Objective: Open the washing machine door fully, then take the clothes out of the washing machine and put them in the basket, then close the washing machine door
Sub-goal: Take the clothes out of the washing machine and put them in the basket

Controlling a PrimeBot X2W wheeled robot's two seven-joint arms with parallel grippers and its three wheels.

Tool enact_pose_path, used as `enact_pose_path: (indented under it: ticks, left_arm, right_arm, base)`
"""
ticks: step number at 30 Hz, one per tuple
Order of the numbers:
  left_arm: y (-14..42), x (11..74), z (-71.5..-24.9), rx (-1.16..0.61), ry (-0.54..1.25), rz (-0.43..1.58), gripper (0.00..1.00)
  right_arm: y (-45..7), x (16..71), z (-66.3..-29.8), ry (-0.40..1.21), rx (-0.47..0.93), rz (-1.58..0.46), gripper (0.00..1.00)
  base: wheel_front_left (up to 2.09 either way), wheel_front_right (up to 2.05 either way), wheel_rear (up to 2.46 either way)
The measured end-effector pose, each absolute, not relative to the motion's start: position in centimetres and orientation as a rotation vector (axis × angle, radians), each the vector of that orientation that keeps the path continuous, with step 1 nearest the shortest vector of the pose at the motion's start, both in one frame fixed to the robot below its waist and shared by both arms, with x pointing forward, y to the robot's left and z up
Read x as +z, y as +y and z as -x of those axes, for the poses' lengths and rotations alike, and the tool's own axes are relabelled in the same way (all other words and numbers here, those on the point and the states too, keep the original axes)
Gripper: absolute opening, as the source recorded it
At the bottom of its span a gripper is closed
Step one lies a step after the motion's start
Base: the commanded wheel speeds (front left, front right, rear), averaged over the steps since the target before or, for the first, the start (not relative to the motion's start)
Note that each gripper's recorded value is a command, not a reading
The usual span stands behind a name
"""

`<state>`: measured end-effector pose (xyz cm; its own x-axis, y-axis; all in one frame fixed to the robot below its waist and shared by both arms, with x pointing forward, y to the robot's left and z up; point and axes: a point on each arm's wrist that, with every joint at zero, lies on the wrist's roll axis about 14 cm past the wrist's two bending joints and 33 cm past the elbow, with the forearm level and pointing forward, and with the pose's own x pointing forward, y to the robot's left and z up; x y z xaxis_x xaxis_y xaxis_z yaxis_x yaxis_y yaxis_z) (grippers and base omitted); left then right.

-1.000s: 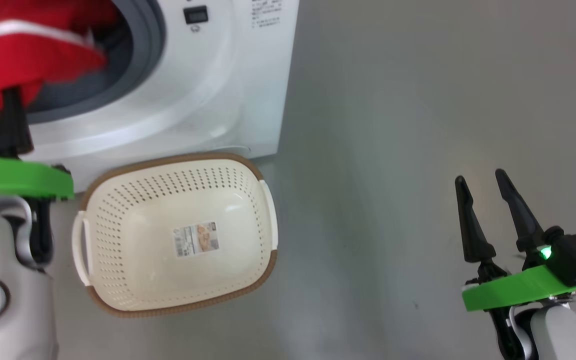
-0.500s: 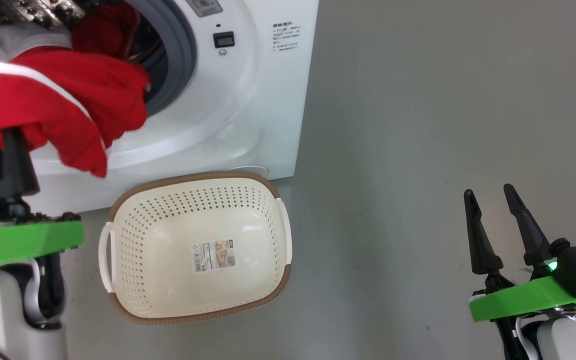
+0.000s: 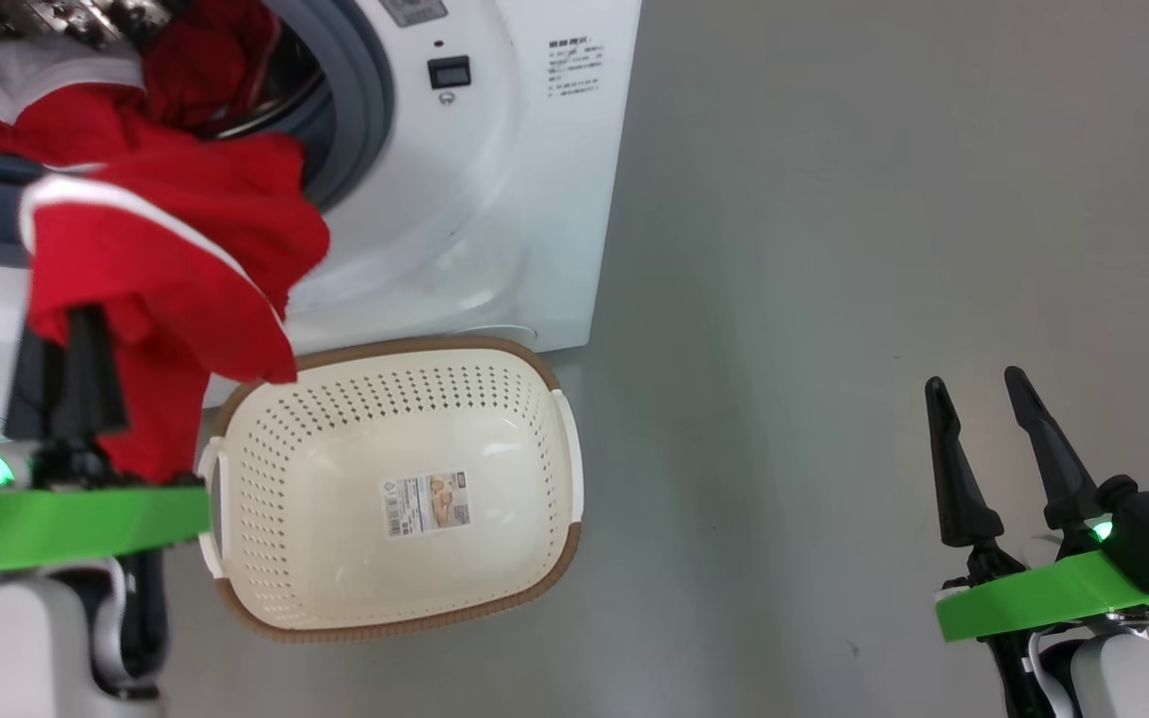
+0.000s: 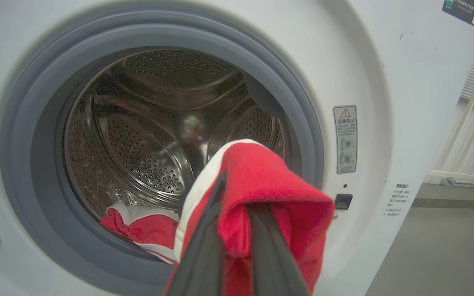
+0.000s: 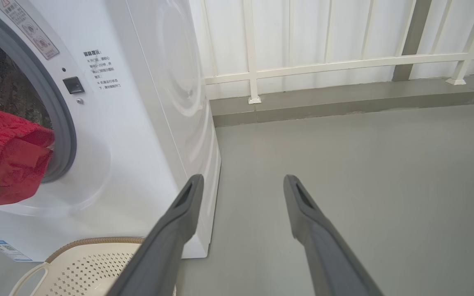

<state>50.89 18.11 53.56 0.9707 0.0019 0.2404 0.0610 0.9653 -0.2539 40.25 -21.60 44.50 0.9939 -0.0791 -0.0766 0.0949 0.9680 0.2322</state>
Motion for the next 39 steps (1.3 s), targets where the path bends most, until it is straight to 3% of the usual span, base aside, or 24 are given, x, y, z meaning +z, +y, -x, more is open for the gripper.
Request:
enact_pose_path:
  ticks: [15,39]
  left_arm:
    - [14.4,39.4,-49.5,-0.088,0.169,0.268,0.0]
    - [10.7,23.9,-49.9,-0.193,0.582,0.219,0.0]
  right_arm:
    - [-21.9,42.3,-41.0,0.119,-0.107,-0.251,1.0]
    - [-21.9,36.3,-43.6,0.238,-0.117,-0.258,1.0]
  base:
    - [0.0,0.0,0.0]
    - [0.0,0.0,0.0]
